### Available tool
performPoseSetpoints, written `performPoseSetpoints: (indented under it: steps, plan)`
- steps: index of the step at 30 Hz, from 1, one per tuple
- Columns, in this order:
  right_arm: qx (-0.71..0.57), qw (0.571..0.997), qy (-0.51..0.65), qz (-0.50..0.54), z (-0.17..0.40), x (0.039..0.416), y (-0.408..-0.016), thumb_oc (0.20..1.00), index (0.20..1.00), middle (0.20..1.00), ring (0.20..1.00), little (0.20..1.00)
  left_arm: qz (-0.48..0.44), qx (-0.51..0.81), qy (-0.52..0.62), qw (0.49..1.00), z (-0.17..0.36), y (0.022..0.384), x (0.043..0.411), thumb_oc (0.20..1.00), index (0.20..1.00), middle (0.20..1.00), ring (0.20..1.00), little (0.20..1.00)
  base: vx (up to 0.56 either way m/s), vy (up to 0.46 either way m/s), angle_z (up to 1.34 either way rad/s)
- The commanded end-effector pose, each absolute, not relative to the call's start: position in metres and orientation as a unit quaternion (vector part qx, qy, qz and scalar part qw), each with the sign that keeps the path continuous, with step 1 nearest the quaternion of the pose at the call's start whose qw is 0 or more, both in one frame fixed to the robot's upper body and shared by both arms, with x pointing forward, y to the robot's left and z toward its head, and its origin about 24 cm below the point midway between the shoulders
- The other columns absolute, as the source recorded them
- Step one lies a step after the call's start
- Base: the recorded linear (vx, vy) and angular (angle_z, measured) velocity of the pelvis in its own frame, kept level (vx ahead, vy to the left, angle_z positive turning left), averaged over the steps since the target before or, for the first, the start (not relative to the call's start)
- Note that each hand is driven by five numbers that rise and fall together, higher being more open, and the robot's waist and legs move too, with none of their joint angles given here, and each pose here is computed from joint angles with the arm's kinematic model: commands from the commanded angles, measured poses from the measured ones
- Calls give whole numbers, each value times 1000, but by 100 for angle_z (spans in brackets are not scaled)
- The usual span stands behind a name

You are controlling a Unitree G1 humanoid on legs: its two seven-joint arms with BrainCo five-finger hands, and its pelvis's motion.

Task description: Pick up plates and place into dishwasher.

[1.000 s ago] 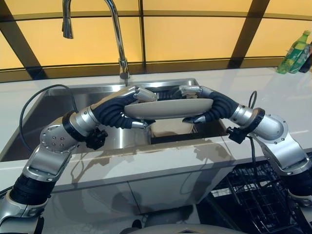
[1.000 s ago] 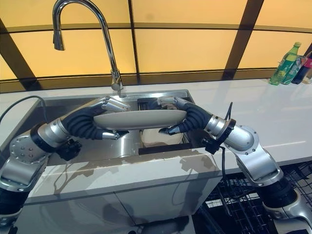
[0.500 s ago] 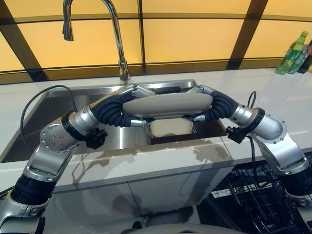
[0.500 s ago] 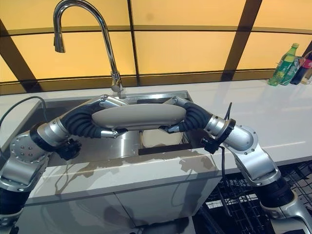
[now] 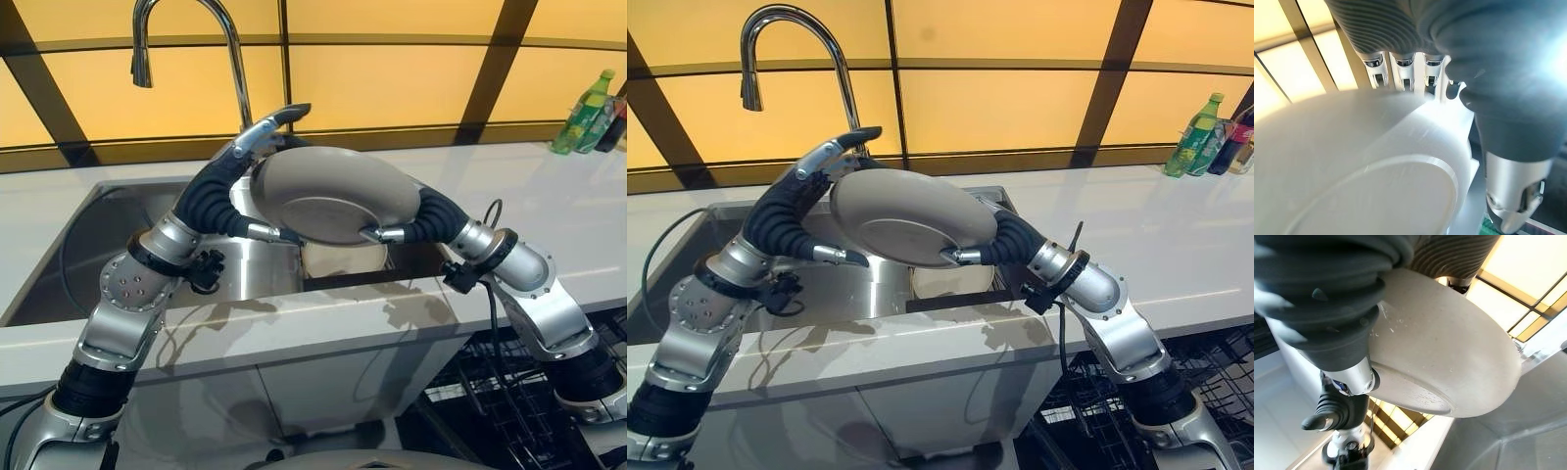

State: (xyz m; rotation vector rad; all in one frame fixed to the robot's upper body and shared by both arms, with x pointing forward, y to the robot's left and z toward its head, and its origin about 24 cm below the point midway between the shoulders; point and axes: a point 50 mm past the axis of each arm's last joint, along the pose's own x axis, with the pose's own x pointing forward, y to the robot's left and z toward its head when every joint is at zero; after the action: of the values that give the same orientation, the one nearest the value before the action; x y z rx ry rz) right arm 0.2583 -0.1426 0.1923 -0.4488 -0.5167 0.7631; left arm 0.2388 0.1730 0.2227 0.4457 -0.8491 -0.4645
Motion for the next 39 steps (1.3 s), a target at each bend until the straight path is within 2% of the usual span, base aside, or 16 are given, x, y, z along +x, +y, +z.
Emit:
performPoseSetpoints:
  steps: [1, 10, 16, 30, 39]
  plan:
    - [-209, 866, -330, 311, 221, 257, -153, 200, 200, 200, 200, 200, -131, 200, -431, 870, 234, 196, 244, 1000, 1000, 1000, 1000, 1000, 0, 0, 0]
    - [-226, 883, -325, 251, 220, 259, -173, 200, 200, 200, 200, 200, -22, 140, -439, 887, 231, 227, 240, 1000, 1000, 1000, 1000, 1000, 0, 0, 0]
    - [-260, 893, -317, 184, 222, 260, -193, 200, 200, 200, 200, 200, -13, 128, -438, 890, 230, 232, 237, 1000, 1000, 1000, 1000, 1000, 5, 17, -5]
    - [-328, 900, -283, -45, 228, 238, -281, 200, 200, 200, 200, 200, 7, 106, -410, 906, 227, 251, 241, 1000, 1000, 1000, 1000, 1000, 23, 31, -24]
    - [-324, 909, -235, -115, 214, 223, -312, 200, 200, 200, 200, 200, 14, 112, -406, 907, 231, 248, 251, 1000, 1000, 1000, 1000, 1000, -8, 14, -32]
